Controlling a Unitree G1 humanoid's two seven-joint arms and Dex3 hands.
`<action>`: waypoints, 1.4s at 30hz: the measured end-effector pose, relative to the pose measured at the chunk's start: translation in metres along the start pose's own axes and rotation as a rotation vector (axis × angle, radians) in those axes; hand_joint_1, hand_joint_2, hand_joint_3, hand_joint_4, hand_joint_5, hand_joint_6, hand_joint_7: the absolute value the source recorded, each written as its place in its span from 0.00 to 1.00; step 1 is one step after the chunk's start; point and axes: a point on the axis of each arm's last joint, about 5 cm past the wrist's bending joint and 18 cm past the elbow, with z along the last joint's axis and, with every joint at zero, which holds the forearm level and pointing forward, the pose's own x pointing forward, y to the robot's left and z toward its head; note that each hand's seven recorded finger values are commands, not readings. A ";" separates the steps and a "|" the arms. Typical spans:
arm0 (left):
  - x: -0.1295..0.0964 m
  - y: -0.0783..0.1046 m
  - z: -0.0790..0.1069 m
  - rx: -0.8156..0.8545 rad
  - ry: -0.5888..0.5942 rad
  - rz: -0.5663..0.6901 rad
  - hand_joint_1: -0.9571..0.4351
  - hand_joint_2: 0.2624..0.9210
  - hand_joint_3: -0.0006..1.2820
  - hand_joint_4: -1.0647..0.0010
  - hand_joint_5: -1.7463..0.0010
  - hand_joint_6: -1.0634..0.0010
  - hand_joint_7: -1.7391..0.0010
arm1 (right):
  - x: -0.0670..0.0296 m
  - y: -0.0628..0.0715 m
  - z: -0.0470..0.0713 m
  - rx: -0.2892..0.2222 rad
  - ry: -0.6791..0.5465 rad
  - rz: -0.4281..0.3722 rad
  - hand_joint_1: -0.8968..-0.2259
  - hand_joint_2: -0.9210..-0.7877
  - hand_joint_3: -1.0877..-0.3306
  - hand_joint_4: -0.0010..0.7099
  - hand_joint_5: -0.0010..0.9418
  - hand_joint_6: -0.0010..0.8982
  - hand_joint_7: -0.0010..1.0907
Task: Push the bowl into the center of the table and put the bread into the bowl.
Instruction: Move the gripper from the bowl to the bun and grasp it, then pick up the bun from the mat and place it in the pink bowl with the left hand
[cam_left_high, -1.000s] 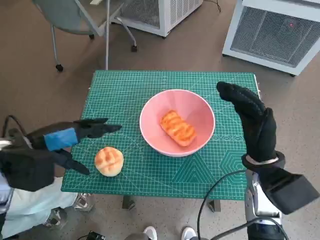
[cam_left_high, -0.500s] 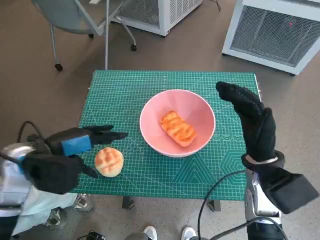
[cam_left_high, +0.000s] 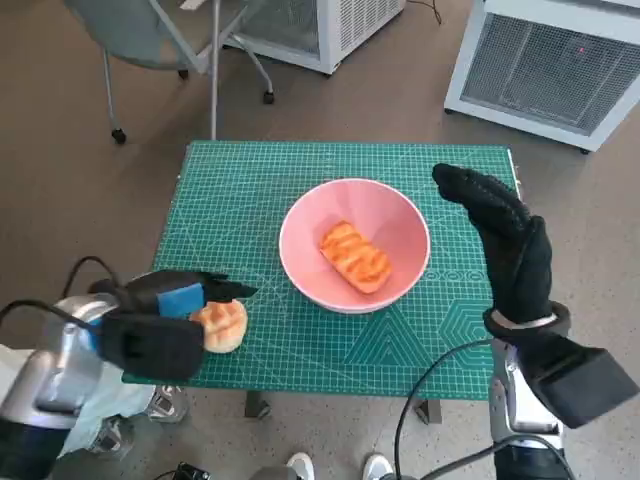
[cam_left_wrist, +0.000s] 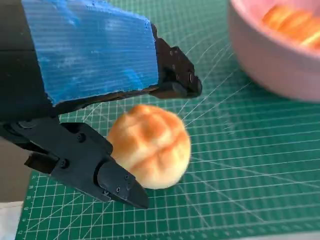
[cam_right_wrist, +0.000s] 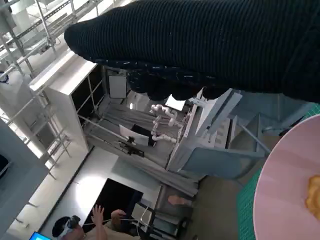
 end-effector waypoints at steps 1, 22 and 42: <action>0.002 -0.001 0.000 0.004 0.008 0.002 0.73 0.89 0.04 0.23 0.97 0.27 0.96 | 0.0000 0.000 0.000 0.000 0.000 0.000 0.26 0.00 0.39 0.17 0.00 0.00 0.37; -0.018 0.032 -0.016 -0.067 -0.095 0.218 0.69 1.00 0.06 0.34 0.38 0.44 0.27 | -0.0003 -0.001 0.000 -0.008 -0.003 -0.001 0.26 0.00 0.38 0.18 0.01 0.00 0.35; -0.032 0.081 0.008 -0.131 -0.415 0.730 0.69 1.00 0.10 0.38 0.29 0.50 0.30 | 0.0002 -0.002 -0.004 -0.008 -0.001 0.003 0.26 0.00 0.37 0.18 0.01 0.00 0.35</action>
